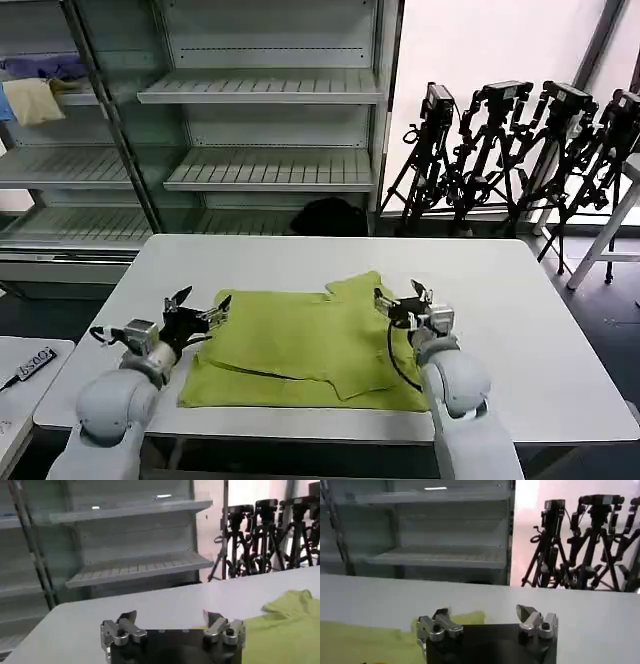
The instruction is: Fold and organize the clothes.
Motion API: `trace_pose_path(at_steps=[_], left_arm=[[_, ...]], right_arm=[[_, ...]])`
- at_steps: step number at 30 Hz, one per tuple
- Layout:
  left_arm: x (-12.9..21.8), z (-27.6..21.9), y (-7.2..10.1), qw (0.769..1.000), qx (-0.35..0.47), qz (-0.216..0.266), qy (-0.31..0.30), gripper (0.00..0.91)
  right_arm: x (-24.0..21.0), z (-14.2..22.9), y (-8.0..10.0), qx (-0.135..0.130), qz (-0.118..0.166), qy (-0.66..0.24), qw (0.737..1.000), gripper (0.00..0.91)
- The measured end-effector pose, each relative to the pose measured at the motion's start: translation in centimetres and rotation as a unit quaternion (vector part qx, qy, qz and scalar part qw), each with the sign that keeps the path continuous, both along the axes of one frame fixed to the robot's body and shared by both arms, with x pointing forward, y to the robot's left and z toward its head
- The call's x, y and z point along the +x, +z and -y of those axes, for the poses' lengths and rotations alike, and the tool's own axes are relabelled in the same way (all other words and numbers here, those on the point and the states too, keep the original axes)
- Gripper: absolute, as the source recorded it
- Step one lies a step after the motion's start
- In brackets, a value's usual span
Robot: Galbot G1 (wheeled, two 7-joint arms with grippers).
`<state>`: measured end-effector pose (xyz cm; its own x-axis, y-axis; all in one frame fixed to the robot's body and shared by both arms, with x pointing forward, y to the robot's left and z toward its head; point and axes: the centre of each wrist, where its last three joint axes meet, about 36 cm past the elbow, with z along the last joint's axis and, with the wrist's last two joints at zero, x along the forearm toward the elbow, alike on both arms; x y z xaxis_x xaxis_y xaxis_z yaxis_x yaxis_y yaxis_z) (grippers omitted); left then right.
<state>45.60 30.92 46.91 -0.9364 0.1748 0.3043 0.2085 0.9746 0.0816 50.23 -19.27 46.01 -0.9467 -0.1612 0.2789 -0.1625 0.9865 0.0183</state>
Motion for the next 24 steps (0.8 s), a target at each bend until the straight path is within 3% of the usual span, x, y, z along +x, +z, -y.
trace_pose_path(at_steps=[11,16,24], left_arm=[[5.8,0.1,-2.2,0.999,-0.001,-0.045,-0.016,0.907],[7.3,0.0,-3.2,0.998,0.002,-0.063,-0.017,0.796],[8.2,-0.8,-4.1,0.997,0.002,-0.08,-0.014,0.826]], right_arm=[[5.2,-0.5,-1.5,-0.002,-0.035,-0.007,0.999,0.907],[6.2,-0.5,-1.9,-0.006,-0.045,-0.01,0.999,0.907],[7.0,-0.8,-2.5,-0.009,-0.055,-0.01,0.998,0.907]])
